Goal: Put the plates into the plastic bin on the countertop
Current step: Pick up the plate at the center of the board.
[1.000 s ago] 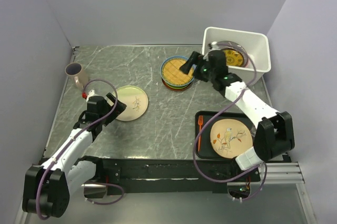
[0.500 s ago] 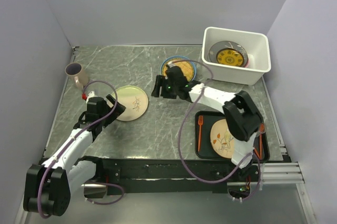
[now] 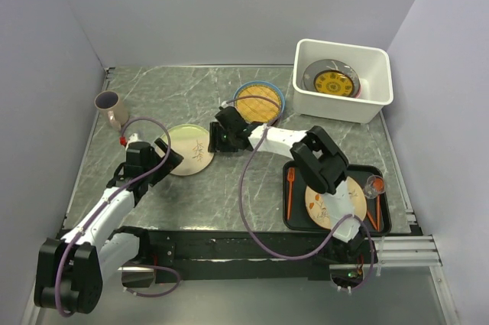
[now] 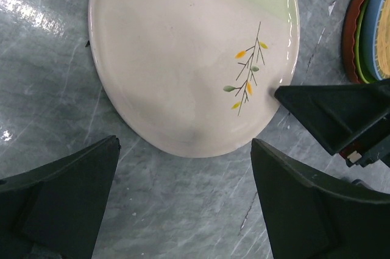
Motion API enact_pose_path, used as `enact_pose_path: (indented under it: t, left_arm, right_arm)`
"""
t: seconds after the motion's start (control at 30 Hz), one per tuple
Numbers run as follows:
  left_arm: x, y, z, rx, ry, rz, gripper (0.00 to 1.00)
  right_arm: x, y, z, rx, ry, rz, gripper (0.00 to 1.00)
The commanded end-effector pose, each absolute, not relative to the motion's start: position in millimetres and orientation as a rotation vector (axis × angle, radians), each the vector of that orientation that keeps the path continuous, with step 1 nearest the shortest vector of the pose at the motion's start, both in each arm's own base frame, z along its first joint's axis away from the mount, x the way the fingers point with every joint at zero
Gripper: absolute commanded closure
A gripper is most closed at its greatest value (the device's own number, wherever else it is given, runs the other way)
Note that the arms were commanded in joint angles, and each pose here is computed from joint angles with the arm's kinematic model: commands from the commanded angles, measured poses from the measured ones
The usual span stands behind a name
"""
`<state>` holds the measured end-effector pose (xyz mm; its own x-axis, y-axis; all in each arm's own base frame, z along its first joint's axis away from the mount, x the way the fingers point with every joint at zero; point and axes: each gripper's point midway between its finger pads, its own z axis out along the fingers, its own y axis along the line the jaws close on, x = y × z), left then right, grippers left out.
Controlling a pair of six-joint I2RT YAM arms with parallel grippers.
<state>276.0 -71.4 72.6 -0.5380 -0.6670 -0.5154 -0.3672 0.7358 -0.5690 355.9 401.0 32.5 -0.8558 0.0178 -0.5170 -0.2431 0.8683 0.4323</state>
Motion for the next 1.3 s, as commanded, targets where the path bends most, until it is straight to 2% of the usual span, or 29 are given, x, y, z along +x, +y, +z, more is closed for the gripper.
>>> enact_pose_path:
  t: [0.0, 0.03, 0.1, 0.13, 0.17, 0.23, 0.33, 0.63, 0.87, 1.07, 1.27]
  left_arm:
    - [278.6, -73.8, 81.1, -0.728, 2.16, -0.544, 0.06]
    - [278.5, -74.1, 82.1, -0.727, 2.159, -0.546, 0.06]
    - [278.2, -74.0, 83.6, -0.725, 2.155, -0.548, 0.06]
    - [278.0, -73.5, 84.6, -0.726, 2.151, -0.546, 0.06]
    - [278.0, -73.2, 85.5, -0.725, 2.147, -0.546, 0.06]
    - [277.8, -72.7, 87.8, -0.725, 2.137, -0.547, 0.06]
    - [277.5, -72.2, 89.7, -0.726, 2.132, -0.548, 0.06]
    - [277.4, -76.0, 81.6, -0.712, 2.158, -0.561, 0.07]
    - [279.2, -76.8, 70.3, -0.711, 2.195, -0.548, 0.09]
    - [284.0, -82.1, 63.0, -0.688, 2.224, -0.566, 0.14]
    - [299.4, -95.9, 60.8, -0.583, 2.245, -0.63, 0.27]
  right_arm:
    - [355.1, 406.4, 18.6, -0.175, 2.543, 0.597, 0.48]
    - [357.3, 402.1, 8.3, -0.169, 2.553, 0.535, 0.55]
    - [358.3, 398.9, 3.9, -0.184, 2.567, 0.458, 0.6]
    - [359.2, 395.6, -0.9, -0.19, 2.559, 0.39, 0.67]
    - [358.8, 393.3, -2.0, -0.193, 2.555, 0.351, 0.69]
    - [357.9, 382.2, -5.8, -0.195, 2.567, 0.246, 0.8]
    - [356.6, 362.4, -9.1, -0.182, 2.583, 0.128, 0.89]
    - [324.7, 317.4, -28.9, -0.196, 2.639, 0.041, 0.95]
    - [296.5, 258.7, -37.9, -0.166, 2.67, -0.102, 0.96]
    - [292.6, 228.4, -16.7, -0.108, 2.636, -0.117, 0.95]
    - [298.8, 235.1, -2.0, -0.147, 2.61, -0.081, 0.95]
